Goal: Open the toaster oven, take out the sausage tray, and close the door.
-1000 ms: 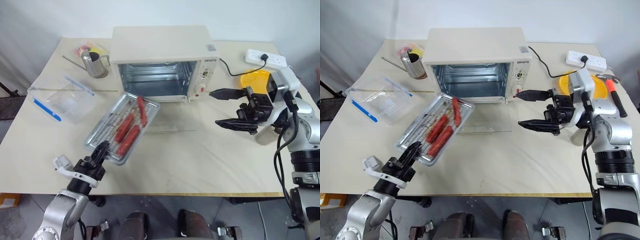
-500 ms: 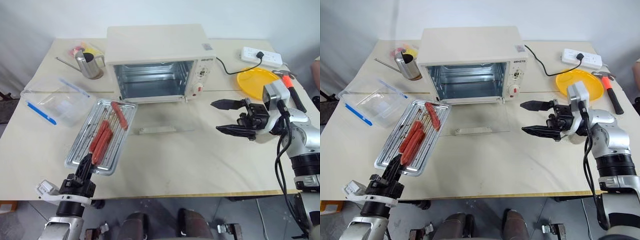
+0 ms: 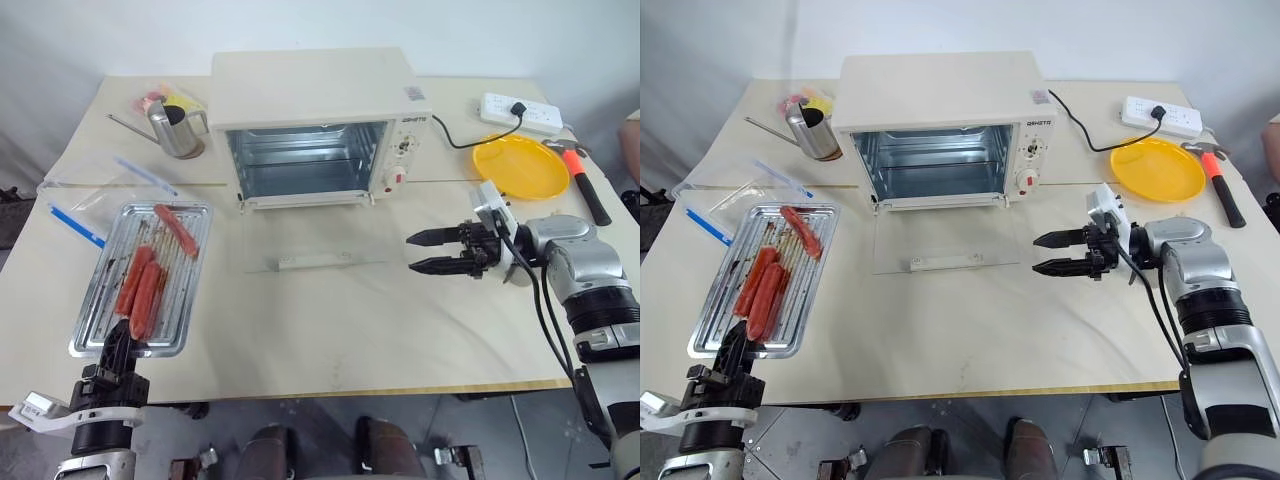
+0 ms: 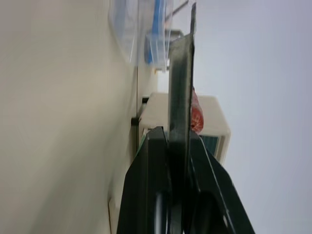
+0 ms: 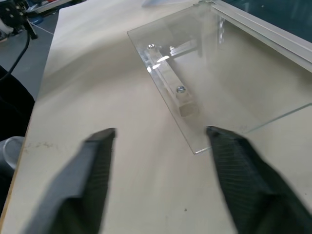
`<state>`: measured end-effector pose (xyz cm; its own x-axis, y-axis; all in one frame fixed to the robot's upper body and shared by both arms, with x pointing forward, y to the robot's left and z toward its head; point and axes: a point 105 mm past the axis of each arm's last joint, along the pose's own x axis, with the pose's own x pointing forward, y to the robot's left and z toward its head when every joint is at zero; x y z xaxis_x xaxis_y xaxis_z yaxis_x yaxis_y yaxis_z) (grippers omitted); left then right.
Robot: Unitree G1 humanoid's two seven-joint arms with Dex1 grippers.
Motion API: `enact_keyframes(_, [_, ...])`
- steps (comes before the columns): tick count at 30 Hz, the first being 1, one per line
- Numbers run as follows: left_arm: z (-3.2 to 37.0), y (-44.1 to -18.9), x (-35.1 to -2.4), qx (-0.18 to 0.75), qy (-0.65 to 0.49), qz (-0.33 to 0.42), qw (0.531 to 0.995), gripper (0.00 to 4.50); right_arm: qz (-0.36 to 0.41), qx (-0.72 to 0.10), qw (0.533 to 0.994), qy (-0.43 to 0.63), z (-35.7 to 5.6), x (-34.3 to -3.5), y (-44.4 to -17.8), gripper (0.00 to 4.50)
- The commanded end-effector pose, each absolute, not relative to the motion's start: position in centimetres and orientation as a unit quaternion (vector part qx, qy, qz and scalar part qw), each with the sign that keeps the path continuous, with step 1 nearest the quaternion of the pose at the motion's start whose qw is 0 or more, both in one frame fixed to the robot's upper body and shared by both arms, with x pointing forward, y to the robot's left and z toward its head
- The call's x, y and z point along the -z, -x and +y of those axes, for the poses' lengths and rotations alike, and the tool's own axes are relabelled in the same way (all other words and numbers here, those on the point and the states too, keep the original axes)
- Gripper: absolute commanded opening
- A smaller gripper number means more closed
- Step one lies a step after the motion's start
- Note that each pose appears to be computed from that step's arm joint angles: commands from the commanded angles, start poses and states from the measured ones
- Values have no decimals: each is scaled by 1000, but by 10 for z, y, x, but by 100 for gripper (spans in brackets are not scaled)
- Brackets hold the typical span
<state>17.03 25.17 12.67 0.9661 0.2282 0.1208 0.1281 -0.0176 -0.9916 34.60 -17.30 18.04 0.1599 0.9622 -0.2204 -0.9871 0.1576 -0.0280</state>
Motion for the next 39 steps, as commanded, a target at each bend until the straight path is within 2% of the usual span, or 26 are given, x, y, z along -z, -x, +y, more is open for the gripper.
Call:
enact_keyframes(1, [256, -158, -122, -55, 710, -127, 691, 0, 42, -665, 739, 100, -174, -193, -343, 159])
enact_keyframes(6, [256, -160, -112, -71, 726, -123, 673, 0, 60, -656, 741, 126, -176, -172, -349, 2])
enact_keyframes(14, [272, -155, -102, -116, 730, -141, 658, 0, 93, -649, 740, 149, -163, -132, -361, 2])
enact_keyframes(24, [264, -158, -94, -119, 748, -128, 640, 0, 83, -631, 754, 164, -134, -120, -378, 2])
enact_keyframes(30, [252, -156, -96, -98, 745, -105, 652, 0, 47, -630, 762, 143, -122, -137, -385, 2])
enact_keyframes(32, [251, -154, -99, -95, 743, -106, 654, 0, 6, -626, 773, 103, -113, -163, -392, 2])
enact_keyframes(35, [249, -153, -99, -94, 741, -102, 657, 0, -30, -643, 761, 77, -106, -190, -393, 2])
enact_keyframes(39, [250, -152, -98, -95, 740, -101, 658, 0, -53, -658, 747, 77, -103, -213, -392, 2])
